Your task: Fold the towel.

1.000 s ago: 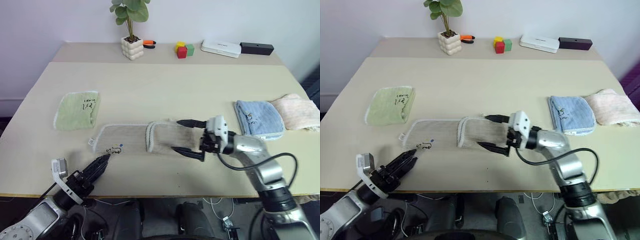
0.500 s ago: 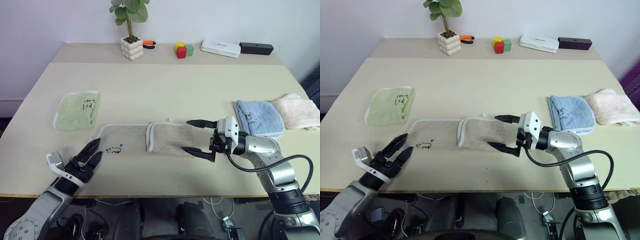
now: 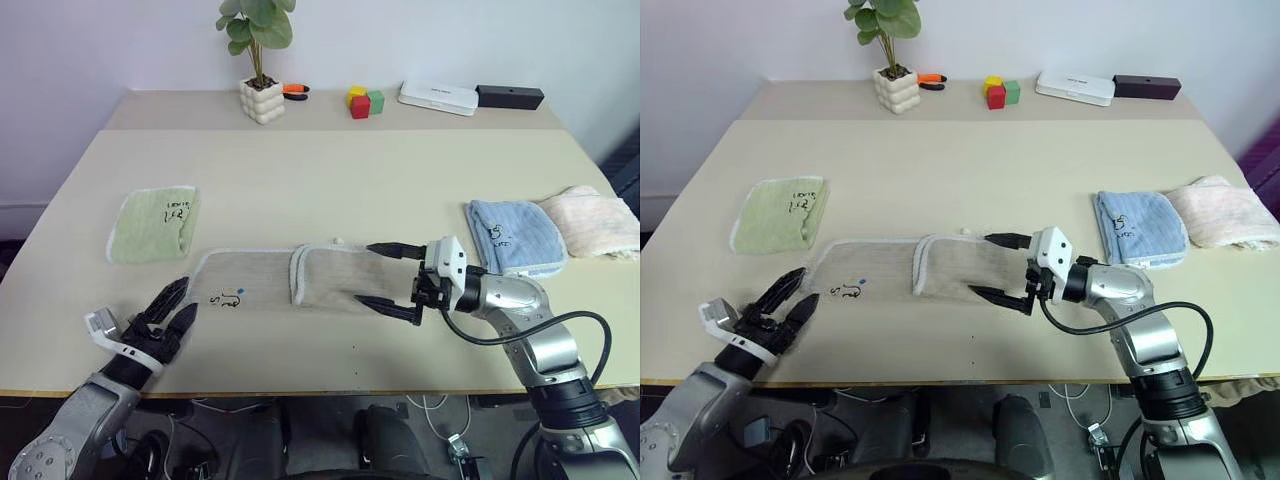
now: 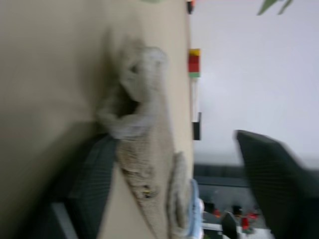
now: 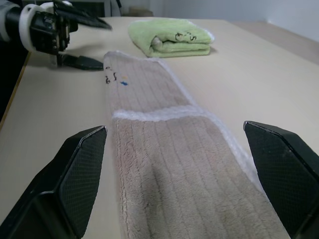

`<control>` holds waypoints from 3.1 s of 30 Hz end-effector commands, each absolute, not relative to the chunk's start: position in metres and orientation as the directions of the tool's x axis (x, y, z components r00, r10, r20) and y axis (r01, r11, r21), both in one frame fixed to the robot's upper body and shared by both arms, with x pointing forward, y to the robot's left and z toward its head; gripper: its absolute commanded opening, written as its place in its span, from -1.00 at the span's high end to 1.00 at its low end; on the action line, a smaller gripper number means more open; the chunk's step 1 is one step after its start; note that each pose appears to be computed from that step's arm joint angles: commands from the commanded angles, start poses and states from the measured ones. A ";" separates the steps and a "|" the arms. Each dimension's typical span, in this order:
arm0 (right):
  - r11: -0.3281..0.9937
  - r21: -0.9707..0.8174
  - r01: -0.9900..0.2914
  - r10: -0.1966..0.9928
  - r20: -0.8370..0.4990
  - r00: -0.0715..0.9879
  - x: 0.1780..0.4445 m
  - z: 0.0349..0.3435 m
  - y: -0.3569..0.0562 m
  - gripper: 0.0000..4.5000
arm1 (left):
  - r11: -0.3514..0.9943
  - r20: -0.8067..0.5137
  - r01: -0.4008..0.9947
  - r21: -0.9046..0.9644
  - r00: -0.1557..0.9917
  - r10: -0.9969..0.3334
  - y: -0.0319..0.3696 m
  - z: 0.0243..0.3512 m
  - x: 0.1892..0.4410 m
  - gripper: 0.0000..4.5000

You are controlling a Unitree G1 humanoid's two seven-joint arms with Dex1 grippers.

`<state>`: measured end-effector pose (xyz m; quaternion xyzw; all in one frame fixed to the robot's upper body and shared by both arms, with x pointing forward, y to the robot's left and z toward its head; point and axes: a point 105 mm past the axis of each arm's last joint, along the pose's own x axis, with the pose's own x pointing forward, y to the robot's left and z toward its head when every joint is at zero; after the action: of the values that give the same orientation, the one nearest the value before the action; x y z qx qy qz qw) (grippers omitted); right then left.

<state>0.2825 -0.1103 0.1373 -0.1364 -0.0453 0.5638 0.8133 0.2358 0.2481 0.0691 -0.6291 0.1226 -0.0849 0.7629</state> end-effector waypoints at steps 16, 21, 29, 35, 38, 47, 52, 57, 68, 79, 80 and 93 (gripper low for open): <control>0.339 -0.307 -0.889 0.927 -0.054 0.372 0.285 0.143 -0.105 -1.00 | 0.236 -0.154 -0.087 -0.968 0.947 -0.283 0.262 0.036 0.228 0.98; 0.334 -0.309 -0.890 0.928 -0.057 0.368 0.285 0.142 -0.104 -1.00 | 0.210 -0.139 -0.080 -0.974 0.949 -0.284 0.260 0.042 0.225 0.37; 0.328 -0.301 -0.895 0.930 -0.065 0.362 0.285 0.137 -0.103 -1.00 | 0.173 -0.111 -0.062 -0.983 0.950 -0.292 0.233 0.079 0.217 -0.98; 0.322 -0.298 -0.898 0.933 -0.063 0.355 0.285 0.134 -0.099 -1.00 | 0.155 -0.138 -0.101 -0.983 0.959 -0.248 0.223 0.086 0.209 -0.98; 0.324 -0.297 -0.898 0.933 -0.059 0.356 0.285 0.134 -0.098 -1.00 | 0.149 -0.199 -0.172 -0.974 0.960 -0.198 0.228 0.081 0.215 -0.98; 0.323 -0.298 -0.898 0.932 -0.062 0.356 0.284 0.132 -0.097 -1.00 | 0.161 -0.315 -0.287 -0.944 0.929 -0.196 0.220 0.074 0.235 -0.98; 0.331 -0.303 -0.894 0.930 -0.055 0.363 0.285 0.135 -0.096 -1.00 | 0.121 -0.344 -0.325 -0.938 0.919 -0.192 0.214 0.071 0.243 -0.21; 0.331 -0.298 -0.895 0.930 -0.060 0.364 0.283 0.131 -0.095 -1.00 | 0.136 -0.320 -0.296 -0.945 0.922 -0.218 0.213 0.075 0.250 0.96; 0.354 -0.290 -0.889 0.921 -0.055 0.385 0.286 0.132 -0.102 -1.00 | 0.392 -0.178 0.012 -0.920 0.877 -0.446 0.185 0.109 0.242 0.98; 0.402 -0.164 -0.901 0.912 -0.017 0.410 0.272 0.157 -0.164 -1.00 | 0.469 0.061 0.612 -0.637 0.647 -0.760 0.135 0.173 0.249 0.98; 0.410 -0.162 -0.898 0.907 -0.025 0.419 0.271 0.156 -0.169 -1.00 | 0.472 0.055 0.636 -0.610 0.628 -0.776 0.131 0.173 0.251 0.98; 0.490 -0.204 -0.847 0.855 -0.077 0.513 0.261 0.158 -0.203 -1.00 | 0.206 -0.022 0.870 -0.448 0.219 -0.975 0.048 0.150 0.273 0.98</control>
<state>0.2639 -0.2001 0.1462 -0.0923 0.0050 0.5014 0.8603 0.2727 0.0594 0.1479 -0.1859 0.1631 -0.5804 0.7759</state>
